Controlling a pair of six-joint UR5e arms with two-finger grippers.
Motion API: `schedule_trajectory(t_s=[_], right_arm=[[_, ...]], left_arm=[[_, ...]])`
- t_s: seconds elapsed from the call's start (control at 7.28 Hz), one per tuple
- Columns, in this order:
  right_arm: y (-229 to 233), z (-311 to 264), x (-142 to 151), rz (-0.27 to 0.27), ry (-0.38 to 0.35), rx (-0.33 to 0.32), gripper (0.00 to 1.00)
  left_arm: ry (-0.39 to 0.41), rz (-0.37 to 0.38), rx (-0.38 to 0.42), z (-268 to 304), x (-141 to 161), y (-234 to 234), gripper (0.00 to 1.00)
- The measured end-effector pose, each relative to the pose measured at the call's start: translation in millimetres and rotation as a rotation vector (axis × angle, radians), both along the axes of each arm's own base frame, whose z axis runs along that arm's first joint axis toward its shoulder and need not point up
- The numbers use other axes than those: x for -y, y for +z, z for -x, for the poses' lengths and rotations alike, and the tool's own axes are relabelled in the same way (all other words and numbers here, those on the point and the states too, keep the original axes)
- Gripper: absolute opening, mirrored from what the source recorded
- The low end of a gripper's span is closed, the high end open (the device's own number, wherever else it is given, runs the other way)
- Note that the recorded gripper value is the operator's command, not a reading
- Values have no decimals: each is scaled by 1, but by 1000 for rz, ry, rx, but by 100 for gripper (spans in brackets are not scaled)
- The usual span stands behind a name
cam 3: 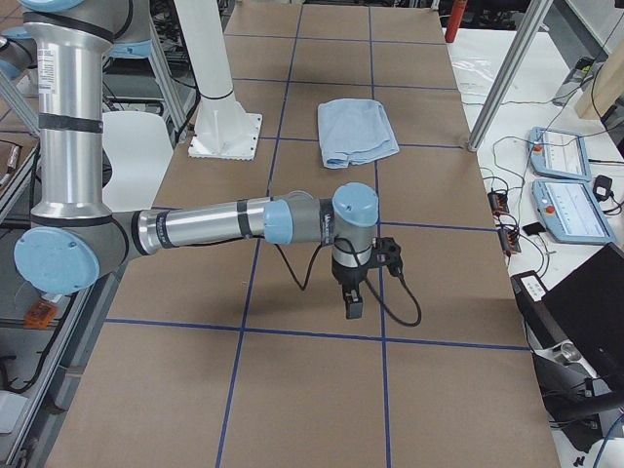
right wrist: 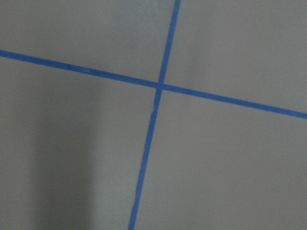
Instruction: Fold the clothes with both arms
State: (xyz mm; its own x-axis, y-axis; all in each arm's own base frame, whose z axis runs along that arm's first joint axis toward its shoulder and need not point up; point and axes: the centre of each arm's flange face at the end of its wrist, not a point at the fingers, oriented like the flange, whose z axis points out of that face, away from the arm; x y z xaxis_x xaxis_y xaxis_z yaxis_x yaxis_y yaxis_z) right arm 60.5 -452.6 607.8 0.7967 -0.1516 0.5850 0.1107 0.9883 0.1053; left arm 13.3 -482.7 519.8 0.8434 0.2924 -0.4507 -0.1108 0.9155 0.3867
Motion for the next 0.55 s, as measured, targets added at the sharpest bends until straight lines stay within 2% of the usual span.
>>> schedule_trajectory(t_s=[0.14,0.41,0.55], right_arm=[[18,-9,-14,38,22,16,100],[29,-11,-24,71,37,61,100],[31,-11,-26,77,38,70,100]], left_arm=[[-48,48,-6,18,4,25,100],[-45,154,-191,36,-15,56,100],[-27,184,-252,43,-30,70,100]])
